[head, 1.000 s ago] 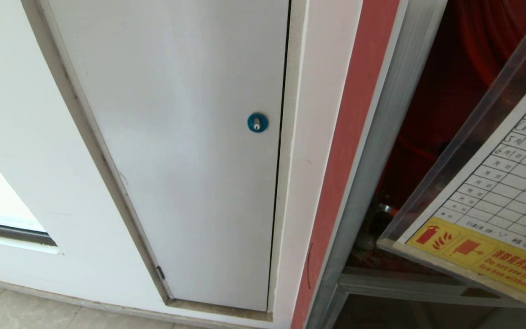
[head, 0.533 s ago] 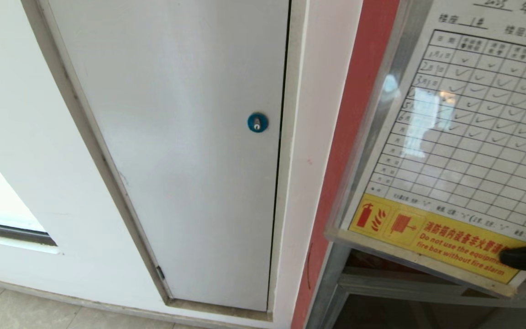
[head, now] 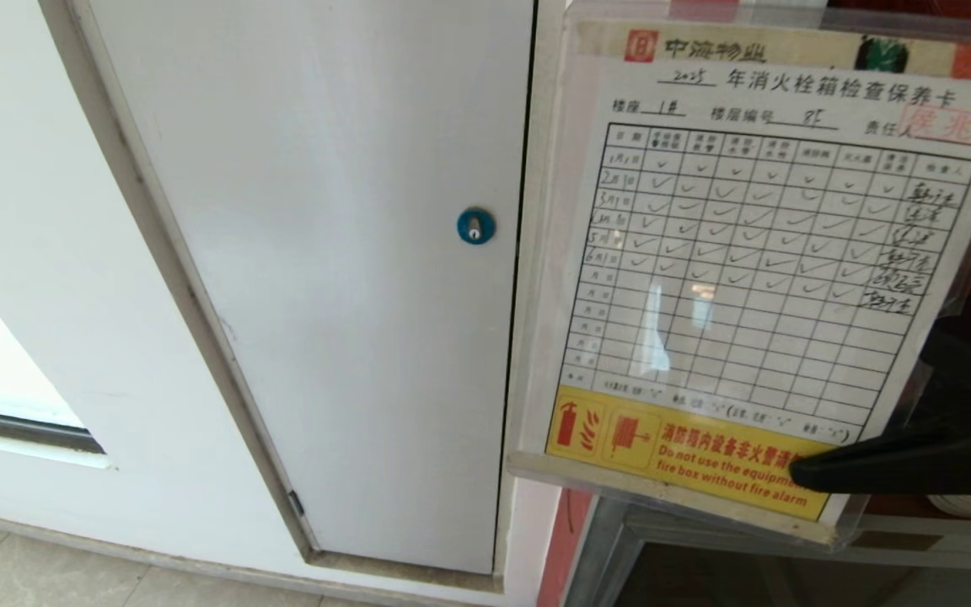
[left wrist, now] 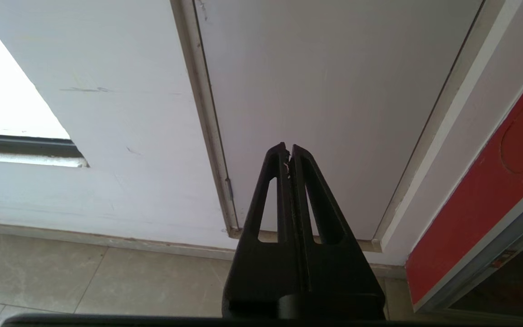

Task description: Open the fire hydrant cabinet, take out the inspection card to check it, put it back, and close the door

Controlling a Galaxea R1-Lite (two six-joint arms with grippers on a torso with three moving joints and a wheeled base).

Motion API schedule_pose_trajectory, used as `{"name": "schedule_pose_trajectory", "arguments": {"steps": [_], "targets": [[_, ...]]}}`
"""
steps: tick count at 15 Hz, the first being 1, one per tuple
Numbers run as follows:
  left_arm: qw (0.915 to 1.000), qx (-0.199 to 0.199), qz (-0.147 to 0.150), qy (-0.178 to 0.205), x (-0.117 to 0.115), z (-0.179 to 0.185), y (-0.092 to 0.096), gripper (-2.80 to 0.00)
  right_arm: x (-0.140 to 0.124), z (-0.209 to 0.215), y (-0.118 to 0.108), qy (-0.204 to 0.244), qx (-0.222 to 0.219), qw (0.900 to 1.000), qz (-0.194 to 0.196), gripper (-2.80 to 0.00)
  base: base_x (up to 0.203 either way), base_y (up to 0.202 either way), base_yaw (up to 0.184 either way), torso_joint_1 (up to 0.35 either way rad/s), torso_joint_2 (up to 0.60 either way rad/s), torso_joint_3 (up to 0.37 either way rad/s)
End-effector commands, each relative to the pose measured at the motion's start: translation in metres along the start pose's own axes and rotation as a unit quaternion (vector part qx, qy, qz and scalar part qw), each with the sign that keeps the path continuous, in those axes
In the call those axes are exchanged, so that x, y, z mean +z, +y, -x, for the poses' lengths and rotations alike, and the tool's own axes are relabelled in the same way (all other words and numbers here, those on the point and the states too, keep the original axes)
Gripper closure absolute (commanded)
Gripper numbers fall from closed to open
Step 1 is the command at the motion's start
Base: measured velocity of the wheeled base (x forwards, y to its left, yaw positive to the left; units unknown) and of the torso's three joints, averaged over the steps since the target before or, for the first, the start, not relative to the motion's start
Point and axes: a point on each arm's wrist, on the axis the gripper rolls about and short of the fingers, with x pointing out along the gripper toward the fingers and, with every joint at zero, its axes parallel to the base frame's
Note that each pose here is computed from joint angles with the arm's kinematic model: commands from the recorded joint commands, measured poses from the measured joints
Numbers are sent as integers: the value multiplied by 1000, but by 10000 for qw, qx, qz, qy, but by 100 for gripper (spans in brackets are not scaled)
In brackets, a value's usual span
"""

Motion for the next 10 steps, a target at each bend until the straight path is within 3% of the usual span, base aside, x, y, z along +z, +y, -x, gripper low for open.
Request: {"name": "schedule_pose_trajectory", "arguments": {"steps": [1, 10], "targets": [[10000, 0, -4, 2, 0, 0, 0, 0, 1, -12, -8, 126, 139, 9998, -85, 0, 0, 0, 0, 0, 0, 0], [10000, 0, 3, 2, 0, 0, 0, 0, 13, -32, -3, 363, 89, 9991, 199, 0, 0, 0, 0, 0, 0, 0]]}}
